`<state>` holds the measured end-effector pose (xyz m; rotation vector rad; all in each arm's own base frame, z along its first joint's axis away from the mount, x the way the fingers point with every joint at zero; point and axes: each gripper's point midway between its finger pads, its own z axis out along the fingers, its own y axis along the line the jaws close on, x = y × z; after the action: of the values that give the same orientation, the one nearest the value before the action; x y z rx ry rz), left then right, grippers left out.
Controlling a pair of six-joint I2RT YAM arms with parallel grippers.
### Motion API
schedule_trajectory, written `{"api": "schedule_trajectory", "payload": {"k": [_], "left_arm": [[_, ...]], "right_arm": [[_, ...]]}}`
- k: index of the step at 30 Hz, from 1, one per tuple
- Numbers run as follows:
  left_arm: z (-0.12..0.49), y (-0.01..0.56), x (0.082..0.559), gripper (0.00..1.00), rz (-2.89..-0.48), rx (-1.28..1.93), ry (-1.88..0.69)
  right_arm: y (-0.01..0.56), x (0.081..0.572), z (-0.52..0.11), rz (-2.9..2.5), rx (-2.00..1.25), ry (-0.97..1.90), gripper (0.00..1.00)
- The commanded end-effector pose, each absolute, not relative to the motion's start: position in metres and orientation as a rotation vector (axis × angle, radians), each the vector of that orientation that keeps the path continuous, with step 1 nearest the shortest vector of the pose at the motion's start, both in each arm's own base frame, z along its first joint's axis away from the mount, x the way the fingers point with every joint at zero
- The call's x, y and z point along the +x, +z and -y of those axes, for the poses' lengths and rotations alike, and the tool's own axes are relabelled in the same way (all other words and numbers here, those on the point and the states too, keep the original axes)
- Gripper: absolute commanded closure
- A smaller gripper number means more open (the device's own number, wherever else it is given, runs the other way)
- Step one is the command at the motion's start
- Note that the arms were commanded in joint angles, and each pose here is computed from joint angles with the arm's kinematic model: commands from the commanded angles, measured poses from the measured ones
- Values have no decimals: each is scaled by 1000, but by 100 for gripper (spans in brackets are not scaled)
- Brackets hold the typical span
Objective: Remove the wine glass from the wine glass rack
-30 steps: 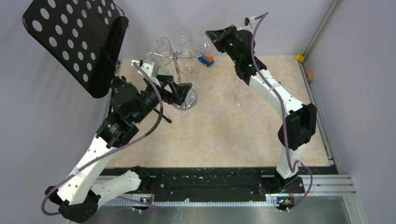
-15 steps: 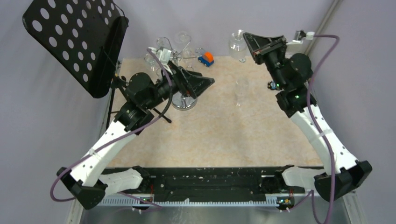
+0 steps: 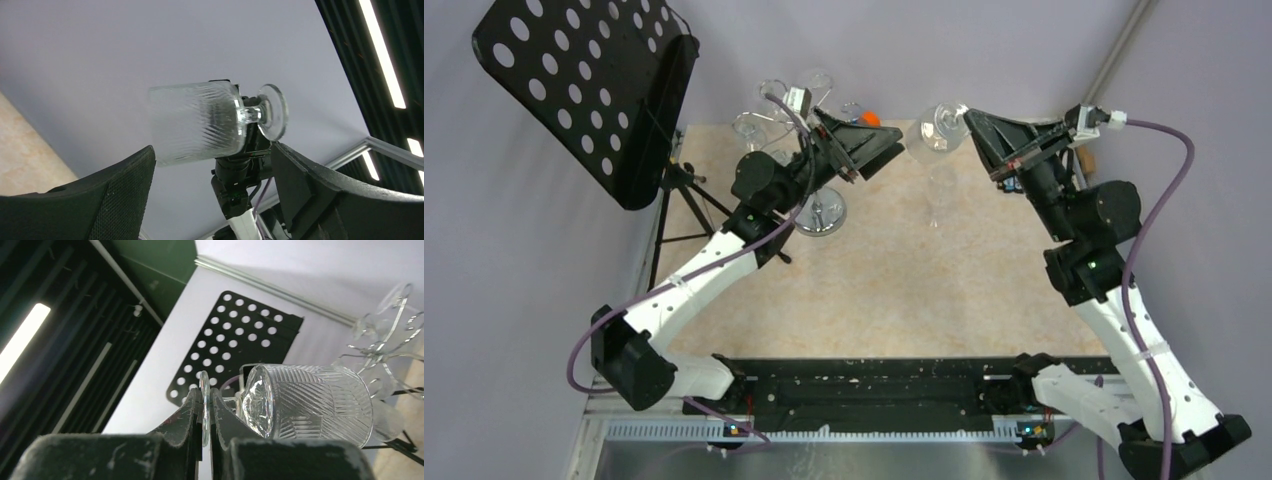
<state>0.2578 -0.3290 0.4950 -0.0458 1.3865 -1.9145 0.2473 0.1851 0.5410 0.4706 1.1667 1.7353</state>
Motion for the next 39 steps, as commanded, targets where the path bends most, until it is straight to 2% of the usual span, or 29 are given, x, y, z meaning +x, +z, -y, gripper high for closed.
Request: {"api": "schedule_trajectory", "payload": {"k": [1, 4, 10, 14, 25, 27, 39], "left_arm": [[327, 529, 238, 12, -1267, -16, -2109], [331, 538, 231, 13, -1225, 53, -2169], [328, 555, 209, 25, -1123, 178, -2298], [324, 567, 184, 40, -1066, 274, -2354], [303, 582, 130, 60, -938, 463, -2413], [302, 582, 127, 71, -952, 472, -2399], [318, 559, 136, 73, -1152, 425, -2338]], "right_arm": [[591, 196, -165, -958, 372, 1868, 100], [587, 194, -163, -952, 385, 1889, 100], [583, 193, -163, -949, 399, 1920, 100], [576, 193, -159, -949, 443, 1930, 100], [536, 202, -153, -980, 627, 1998, 100], [532, 203, -152, -981, 647, 2004, 100], [510, 210, -169, -1045, 661, 2124, 100]]}}
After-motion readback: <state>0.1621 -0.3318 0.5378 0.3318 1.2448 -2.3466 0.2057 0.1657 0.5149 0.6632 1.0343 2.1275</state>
